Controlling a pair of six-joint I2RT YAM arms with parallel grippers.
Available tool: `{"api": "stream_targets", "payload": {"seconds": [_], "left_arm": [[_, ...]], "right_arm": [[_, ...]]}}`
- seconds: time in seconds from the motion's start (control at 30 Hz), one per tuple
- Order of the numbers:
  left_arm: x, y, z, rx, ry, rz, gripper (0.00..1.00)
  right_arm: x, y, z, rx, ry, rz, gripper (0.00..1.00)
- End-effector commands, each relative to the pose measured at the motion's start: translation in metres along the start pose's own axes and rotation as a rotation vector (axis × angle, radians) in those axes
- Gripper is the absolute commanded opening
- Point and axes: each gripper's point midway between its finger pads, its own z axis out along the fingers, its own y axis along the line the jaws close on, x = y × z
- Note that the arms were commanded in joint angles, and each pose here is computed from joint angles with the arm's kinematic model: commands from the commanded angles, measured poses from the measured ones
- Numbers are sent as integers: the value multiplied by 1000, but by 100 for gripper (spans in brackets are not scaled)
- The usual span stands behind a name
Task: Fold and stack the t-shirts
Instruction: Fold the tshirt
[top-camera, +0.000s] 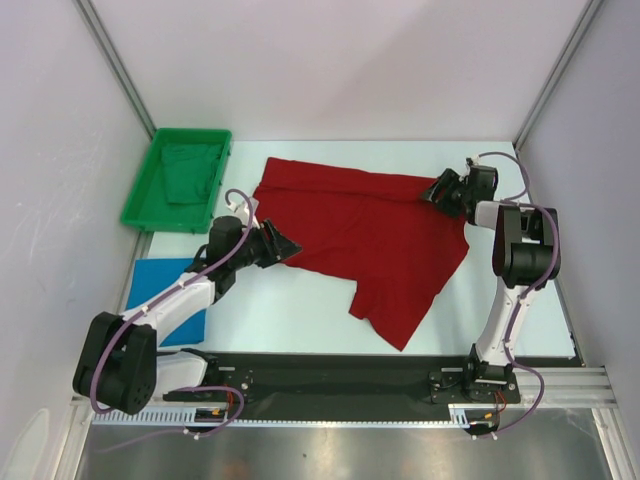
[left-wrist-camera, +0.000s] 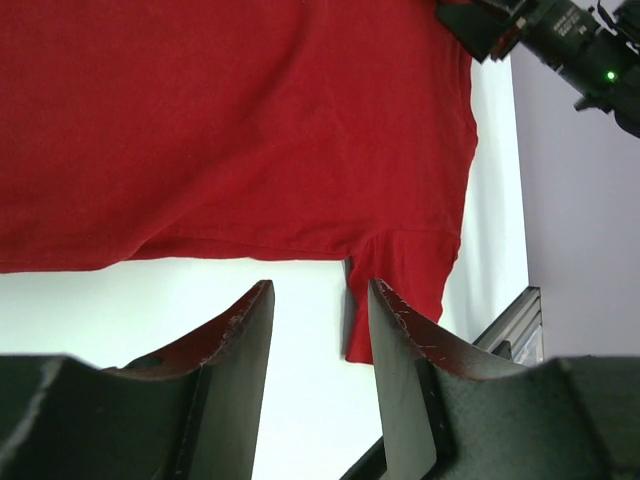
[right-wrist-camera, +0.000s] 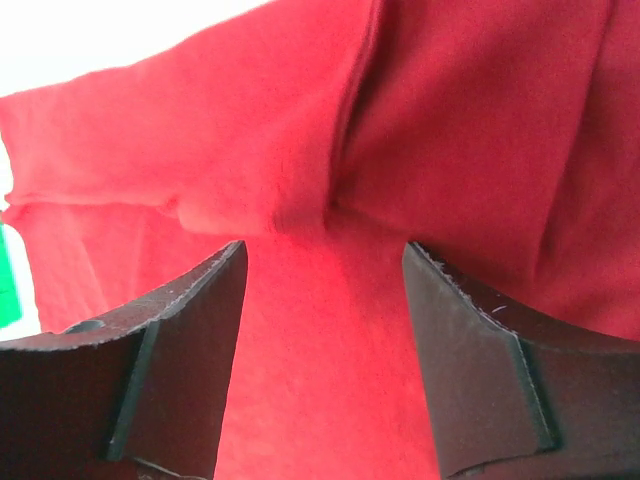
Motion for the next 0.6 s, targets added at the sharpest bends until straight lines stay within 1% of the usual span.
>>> {"api": "stream_targets", "payload": {"seconds": [0.0, 0.33, 0.57], "left_arm": [[-6, -14, 1, 53, -13, 21, 48], [-6, -14, 6, 58, -5, 11, 48], [-6, -14, 7, 62, -2, 9, 48]], "right_arm": [[-20, 24, 11, -129, -36, -2, 68], [-16, 32, 28, -195, -17, 18, 61], [-16, 62, 27, -327, -11, 78, 57]]}}
